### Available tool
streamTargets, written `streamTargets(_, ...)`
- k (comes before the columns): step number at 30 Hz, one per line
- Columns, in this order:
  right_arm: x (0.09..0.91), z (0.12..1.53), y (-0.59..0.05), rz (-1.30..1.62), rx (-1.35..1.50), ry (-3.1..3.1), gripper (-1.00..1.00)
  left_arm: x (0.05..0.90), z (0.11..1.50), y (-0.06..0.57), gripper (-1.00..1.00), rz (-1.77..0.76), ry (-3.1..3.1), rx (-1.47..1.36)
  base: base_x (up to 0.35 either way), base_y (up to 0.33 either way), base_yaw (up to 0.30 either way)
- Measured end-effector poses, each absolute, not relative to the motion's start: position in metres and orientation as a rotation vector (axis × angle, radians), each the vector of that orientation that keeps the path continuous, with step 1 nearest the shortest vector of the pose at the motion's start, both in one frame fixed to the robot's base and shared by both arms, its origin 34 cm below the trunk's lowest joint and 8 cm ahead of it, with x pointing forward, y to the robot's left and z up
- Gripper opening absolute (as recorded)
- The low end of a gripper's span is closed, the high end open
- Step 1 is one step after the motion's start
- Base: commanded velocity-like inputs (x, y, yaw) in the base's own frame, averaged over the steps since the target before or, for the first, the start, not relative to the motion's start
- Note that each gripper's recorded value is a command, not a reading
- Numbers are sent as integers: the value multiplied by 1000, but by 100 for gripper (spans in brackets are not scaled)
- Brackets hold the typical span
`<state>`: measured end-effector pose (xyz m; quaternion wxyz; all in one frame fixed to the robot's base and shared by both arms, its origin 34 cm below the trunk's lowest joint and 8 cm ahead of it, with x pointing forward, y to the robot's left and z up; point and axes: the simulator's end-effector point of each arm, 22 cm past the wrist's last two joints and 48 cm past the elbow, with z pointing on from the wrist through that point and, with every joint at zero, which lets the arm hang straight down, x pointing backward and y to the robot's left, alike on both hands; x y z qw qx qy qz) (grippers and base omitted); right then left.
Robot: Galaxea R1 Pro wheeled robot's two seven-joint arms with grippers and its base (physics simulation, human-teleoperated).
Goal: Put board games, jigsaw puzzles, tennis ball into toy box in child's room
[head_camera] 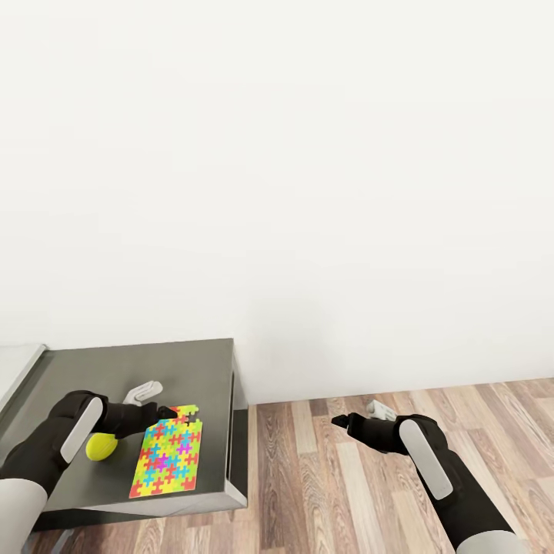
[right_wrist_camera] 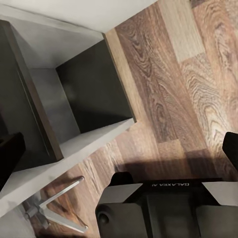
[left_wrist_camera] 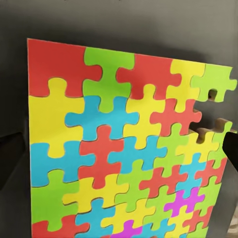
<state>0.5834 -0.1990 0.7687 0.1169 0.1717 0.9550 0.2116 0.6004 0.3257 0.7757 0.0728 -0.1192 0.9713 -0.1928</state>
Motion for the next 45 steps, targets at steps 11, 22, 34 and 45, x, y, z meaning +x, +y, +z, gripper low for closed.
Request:
streamTargets(11,583,769,-199,619,502,2796,100,600,775,325,100,-580,2918,-358,-29,-58,0)
streamTargets(22,583,769,-199,620,502,2796,100,601,776,325,100,-582,2917,-358,-99,-76,0)
streamTargets(34,583,769,-199,620,503,2796,100,601,776,325,100,-583,2915,-359,-10,-110,0)
streamTargets(45,583,769,-199,621,504,2796,100,601,776,325,100,-585,2913,-363,0,-104,0)
